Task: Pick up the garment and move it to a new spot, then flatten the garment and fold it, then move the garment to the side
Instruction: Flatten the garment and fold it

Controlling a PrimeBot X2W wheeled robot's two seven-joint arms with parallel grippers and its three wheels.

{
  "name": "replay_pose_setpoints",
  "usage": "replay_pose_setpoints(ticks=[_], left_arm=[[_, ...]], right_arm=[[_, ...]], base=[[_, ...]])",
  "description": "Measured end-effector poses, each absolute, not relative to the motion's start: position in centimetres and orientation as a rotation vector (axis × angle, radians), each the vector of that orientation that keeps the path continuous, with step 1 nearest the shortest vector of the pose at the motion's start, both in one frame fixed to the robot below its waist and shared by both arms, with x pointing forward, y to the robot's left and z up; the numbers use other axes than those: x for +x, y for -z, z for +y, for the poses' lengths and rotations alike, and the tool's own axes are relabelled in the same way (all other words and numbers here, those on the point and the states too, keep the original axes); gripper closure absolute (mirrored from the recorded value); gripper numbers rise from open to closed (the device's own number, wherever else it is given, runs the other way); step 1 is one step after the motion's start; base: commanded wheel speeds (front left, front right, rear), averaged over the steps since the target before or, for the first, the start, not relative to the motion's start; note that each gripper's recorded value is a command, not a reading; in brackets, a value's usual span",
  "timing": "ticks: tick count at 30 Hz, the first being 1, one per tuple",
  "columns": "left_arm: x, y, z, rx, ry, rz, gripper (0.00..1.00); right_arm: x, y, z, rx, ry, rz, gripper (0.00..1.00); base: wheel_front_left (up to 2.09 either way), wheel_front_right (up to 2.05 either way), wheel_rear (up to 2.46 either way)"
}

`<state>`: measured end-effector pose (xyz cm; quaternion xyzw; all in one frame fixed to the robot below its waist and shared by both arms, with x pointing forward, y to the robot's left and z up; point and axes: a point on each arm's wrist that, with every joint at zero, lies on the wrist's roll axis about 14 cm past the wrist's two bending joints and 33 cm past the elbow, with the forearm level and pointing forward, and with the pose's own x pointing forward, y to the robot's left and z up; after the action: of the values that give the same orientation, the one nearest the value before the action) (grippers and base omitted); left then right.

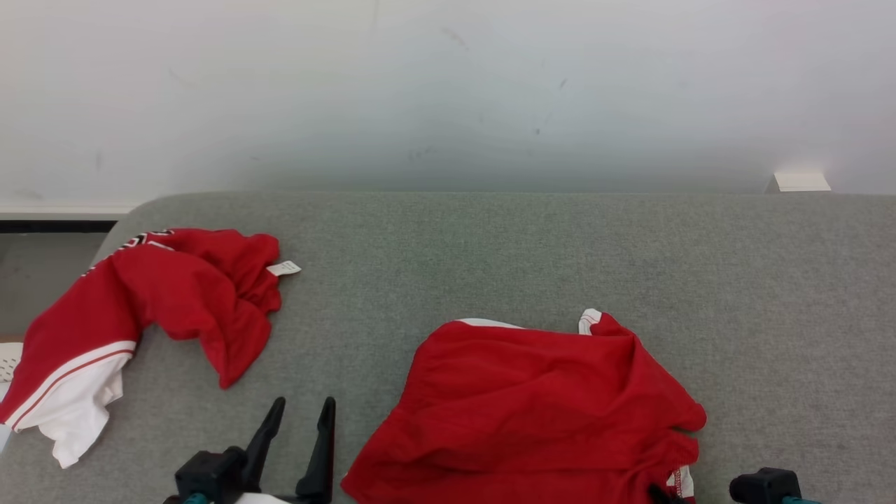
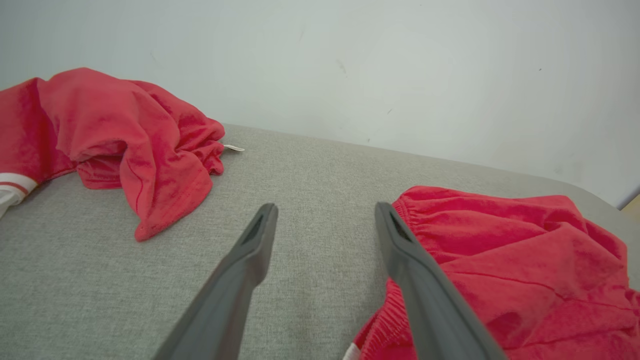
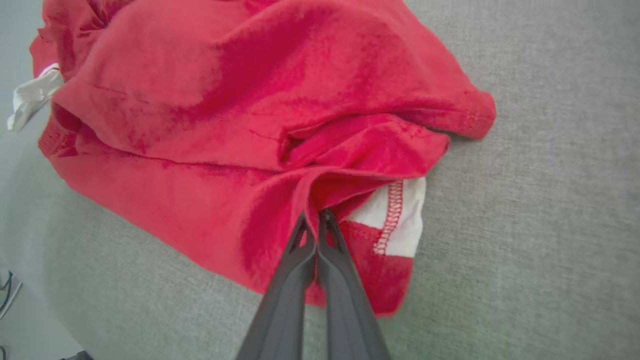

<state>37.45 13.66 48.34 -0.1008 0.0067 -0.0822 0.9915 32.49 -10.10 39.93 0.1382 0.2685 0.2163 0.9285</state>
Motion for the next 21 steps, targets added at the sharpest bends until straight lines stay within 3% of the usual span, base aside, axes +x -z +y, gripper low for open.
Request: replay_pose_setpoints(ticks=[8,21], left_arm=[[37.5,-48.5,13.9,-0.206,0.153,0.007,0.00],[38.7,-47.8,14.1,-0.217,0.147,0.020,0.00]], right_arm=[[35.2,-45.8,-8.2,0.397,-0.505,0.342,1.00],[44.1,-50.9,-6.6,0.480,-0.567,0.260,1.00]], base=[[0.00,0.00,0.00],[0.00,0.00,0.00]])
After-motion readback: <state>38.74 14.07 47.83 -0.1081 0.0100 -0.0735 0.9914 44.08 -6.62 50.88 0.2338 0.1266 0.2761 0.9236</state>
